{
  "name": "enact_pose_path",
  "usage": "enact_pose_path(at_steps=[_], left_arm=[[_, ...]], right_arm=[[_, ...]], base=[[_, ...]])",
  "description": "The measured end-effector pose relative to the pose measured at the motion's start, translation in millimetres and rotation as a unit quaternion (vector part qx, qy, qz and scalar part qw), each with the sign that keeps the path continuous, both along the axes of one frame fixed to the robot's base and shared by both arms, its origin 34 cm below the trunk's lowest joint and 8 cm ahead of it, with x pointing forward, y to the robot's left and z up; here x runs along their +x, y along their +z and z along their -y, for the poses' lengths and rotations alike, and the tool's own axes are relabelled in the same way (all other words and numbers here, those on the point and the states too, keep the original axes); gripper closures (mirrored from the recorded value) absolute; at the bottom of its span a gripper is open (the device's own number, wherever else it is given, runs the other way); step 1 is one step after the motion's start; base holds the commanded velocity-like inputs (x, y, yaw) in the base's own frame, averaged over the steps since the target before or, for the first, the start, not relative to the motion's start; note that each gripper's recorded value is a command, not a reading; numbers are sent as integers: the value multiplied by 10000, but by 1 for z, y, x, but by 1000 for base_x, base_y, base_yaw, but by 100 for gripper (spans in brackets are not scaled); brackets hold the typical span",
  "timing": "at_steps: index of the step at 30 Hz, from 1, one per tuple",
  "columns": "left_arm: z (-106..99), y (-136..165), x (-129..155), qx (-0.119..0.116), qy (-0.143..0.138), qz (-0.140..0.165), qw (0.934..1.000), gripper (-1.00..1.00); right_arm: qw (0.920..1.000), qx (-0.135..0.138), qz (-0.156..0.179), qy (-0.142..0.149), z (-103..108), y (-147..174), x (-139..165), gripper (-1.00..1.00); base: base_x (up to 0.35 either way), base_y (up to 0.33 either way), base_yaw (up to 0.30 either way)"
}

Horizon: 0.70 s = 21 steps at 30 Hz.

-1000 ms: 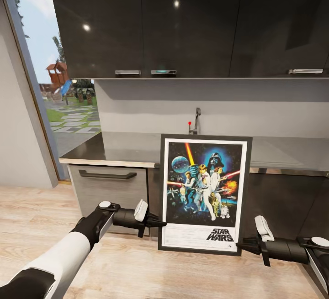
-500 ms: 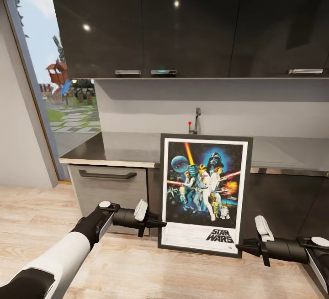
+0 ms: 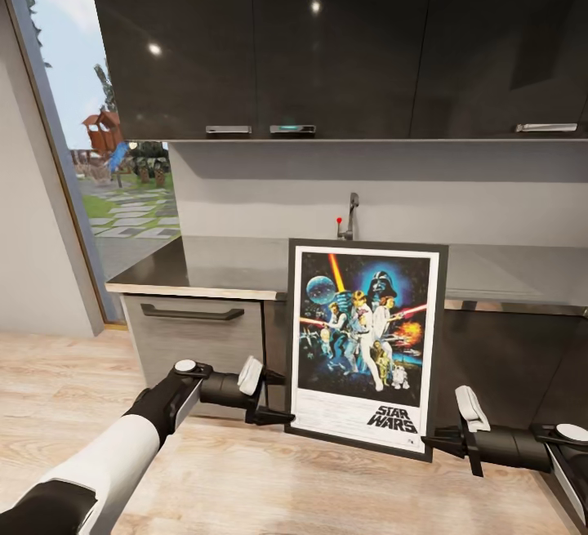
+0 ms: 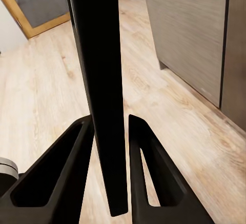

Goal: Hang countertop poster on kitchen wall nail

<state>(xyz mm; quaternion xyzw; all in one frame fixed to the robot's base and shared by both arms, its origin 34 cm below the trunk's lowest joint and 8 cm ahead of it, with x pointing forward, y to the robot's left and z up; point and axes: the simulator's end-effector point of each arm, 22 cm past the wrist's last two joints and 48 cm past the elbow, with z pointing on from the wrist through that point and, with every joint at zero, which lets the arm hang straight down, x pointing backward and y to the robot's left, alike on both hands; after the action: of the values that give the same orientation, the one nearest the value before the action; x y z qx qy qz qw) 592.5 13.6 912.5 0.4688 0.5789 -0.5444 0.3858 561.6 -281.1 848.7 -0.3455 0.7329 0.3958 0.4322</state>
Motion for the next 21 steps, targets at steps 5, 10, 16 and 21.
enact_pose_path(at_steps=[5,10,16,21], left_arm=[[-24,-12,6,156,180,-113,9997,-100],[-101,-58,12,611,755,-553,9937,-100],[-198,-125,-17,940,1511,-894,9800,-100],[-237,-165,-57,246,2571,-1334,9568,-100]], right_arm=[[10000,6,3,-5,0,0,0,100],[10000,7,13,-12,0,0,1,100],[10000,29,45,-17,-3,0,2,100],[9999,-6,70,-133,-1,-1,6,100]], base=[[0,0,0],[0,0,0],[0,0,0],[0,0,0]])
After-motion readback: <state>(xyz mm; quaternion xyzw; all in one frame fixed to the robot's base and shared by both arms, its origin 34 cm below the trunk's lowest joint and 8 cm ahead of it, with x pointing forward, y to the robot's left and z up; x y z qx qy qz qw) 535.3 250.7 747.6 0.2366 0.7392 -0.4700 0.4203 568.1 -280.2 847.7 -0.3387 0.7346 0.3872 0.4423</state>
